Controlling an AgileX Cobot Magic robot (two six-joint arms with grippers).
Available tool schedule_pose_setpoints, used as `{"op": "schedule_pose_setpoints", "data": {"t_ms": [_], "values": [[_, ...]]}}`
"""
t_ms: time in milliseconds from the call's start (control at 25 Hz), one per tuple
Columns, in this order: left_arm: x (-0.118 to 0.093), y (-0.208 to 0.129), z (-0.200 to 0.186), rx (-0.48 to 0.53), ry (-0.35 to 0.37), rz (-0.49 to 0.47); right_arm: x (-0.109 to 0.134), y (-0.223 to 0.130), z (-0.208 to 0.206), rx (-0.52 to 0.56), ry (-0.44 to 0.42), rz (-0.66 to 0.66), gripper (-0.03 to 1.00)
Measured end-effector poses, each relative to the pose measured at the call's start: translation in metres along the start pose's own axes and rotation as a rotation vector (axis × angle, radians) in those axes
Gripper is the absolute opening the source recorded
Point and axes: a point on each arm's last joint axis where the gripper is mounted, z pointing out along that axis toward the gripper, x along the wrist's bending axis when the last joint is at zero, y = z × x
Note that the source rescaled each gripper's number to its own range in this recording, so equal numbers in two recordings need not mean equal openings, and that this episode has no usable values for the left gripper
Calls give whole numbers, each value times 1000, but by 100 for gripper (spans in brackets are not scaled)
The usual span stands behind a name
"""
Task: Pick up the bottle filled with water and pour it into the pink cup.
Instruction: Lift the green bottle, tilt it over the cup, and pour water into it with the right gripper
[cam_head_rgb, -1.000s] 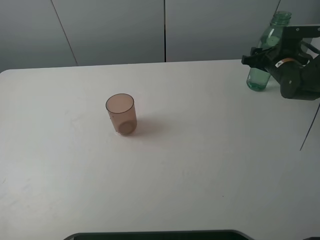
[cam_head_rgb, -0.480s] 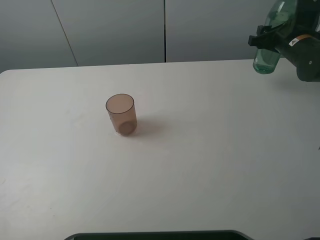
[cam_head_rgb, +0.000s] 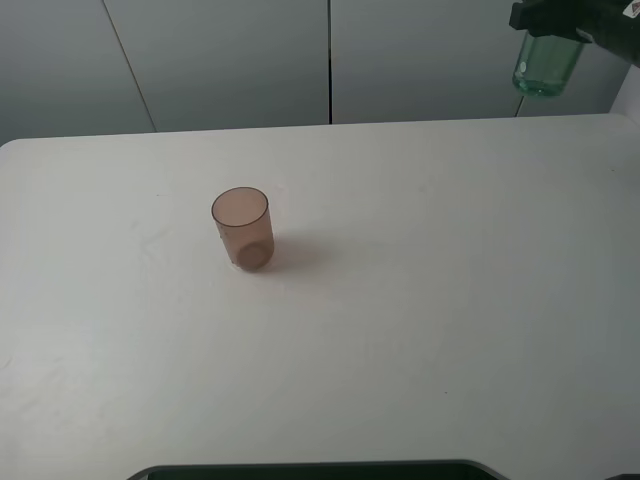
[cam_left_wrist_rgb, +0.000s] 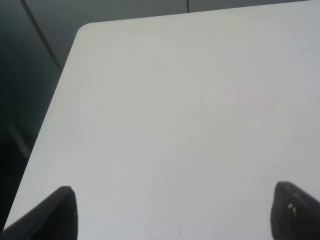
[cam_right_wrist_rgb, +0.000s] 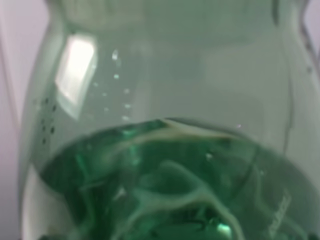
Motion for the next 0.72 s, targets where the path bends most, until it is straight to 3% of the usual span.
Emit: {"op": "schedule_pose_setpoints", "data": {"t_ms": [200, 400, 720], "values": [[0, 0, 0, 0, 0, 0, 35, 14, -24, -40, 108, -12, 3], [0, 0, 0, 0, 0, 0, 60, 6, -42, -15, 194, -30, 3], [0, 0, 0, 0, 0, 2, 100, -8, -56, 52, 335, -190, 3]]}}
